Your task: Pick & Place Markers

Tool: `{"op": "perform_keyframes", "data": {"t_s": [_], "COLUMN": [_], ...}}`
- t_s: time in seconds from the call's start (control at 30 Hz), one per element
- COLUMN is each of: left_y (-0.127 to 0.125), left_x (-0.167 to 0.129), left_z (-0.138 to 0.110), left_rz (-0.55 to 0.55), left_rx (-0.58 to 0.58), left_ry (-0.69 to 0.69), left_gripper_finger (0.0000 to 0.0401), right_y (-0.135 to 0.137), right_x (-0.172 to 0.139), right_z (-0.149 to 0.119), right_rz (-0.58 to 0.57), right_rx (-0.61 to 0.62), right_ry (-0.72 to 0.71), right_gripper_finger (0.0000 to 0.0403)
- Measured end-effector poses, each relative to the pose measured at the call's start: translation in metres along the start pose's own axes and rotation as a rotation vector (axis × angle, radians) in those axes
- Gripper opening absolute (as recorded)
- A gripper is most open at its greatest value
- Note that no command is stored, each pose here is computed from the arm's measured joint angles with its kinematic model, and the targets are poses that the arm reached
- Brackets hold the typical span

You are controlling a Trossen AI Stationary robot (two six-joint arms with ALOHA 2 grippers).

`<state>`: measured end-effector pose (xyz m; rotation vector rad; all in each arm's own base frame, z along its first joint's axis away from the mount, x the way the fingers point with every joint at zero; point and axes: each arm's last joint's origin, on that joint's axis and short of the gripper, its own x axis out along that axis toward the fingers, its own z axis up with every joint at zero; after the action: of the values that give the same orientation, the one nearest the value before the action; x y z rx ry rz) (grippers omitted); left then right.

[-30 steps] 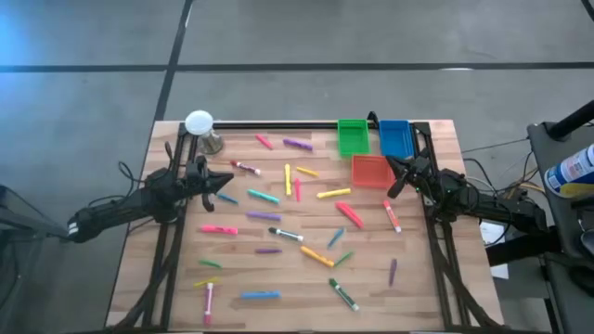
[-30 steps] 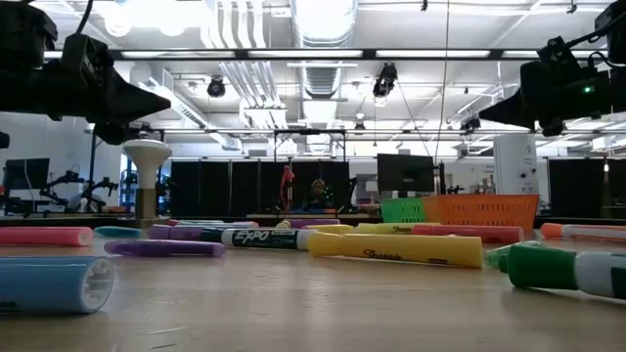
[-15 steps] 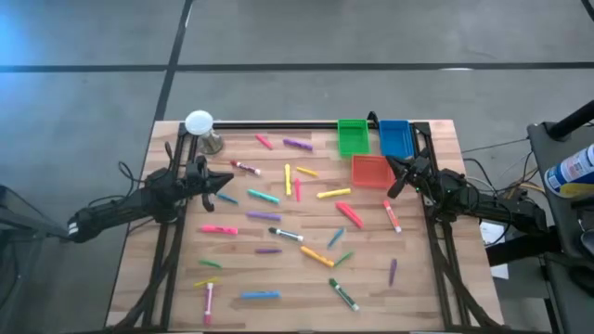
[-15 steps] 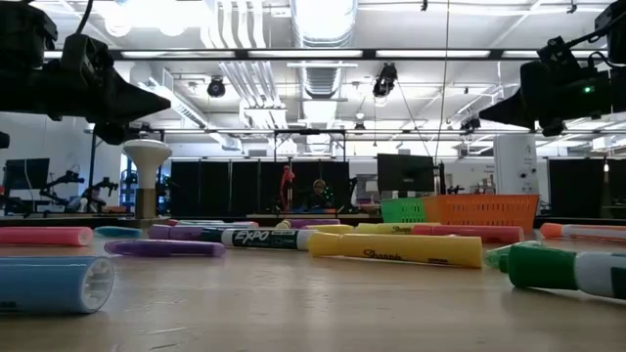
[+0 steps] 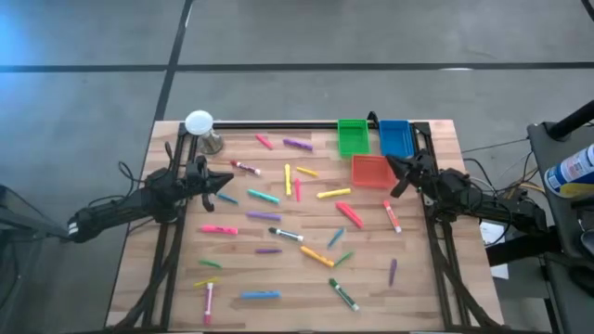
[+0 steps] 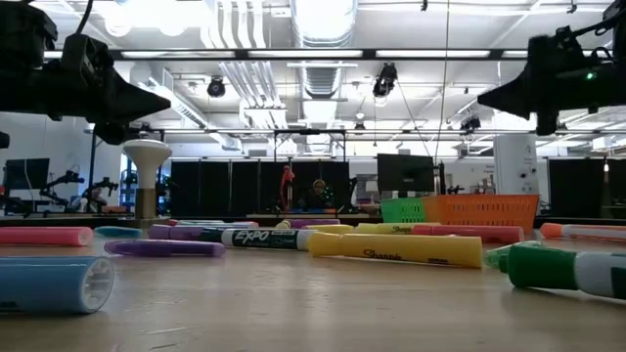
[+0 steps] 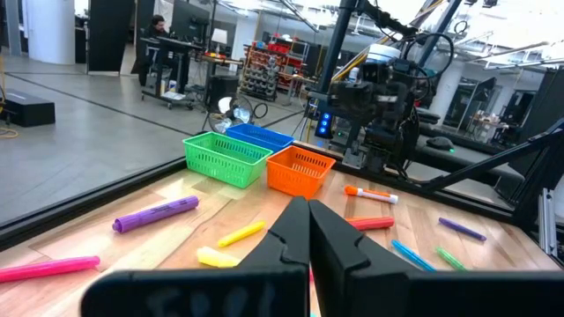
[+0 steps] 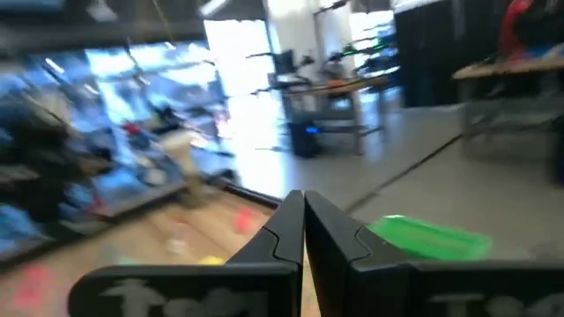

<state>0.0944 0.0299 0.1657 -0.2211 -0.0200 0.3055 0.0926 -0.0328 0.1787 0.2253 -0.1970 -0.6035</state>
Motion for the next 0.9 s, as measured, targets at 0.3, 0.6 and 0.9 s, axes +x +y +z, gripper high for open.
{"op": "perform_keyframes", "data": {"t_s": [0.3, 0.6, 0.9], "left_y": [0.000, 0.000, 0.000], "left_x": [0.000, 0.000, 0.000], "left_z": [0.000, 0.000, 0.000], "left_rz": [0.000, 0.000, -0.001], "left_rx": [0.000, 0.000, 0.000], "left_ry": [0.000, -0.001, -0.001], "left_gripper_finger": [0.0000, 0.0000, 0.0000], "right_y": [0.020, 0.032, 0.049], "right_x": [-0.001, 0.009, 0.020], "right_z": [0.013, 0.011, -0.006], "right_rz": [0.574, 0.656, 0.733], "right_rx": [0.104, 0.118, 0.110], "right_ry": [-0.027, -0.015, 0.067], "right_gripper_finger": [0.0008, 0.0008, 0.0008]}}
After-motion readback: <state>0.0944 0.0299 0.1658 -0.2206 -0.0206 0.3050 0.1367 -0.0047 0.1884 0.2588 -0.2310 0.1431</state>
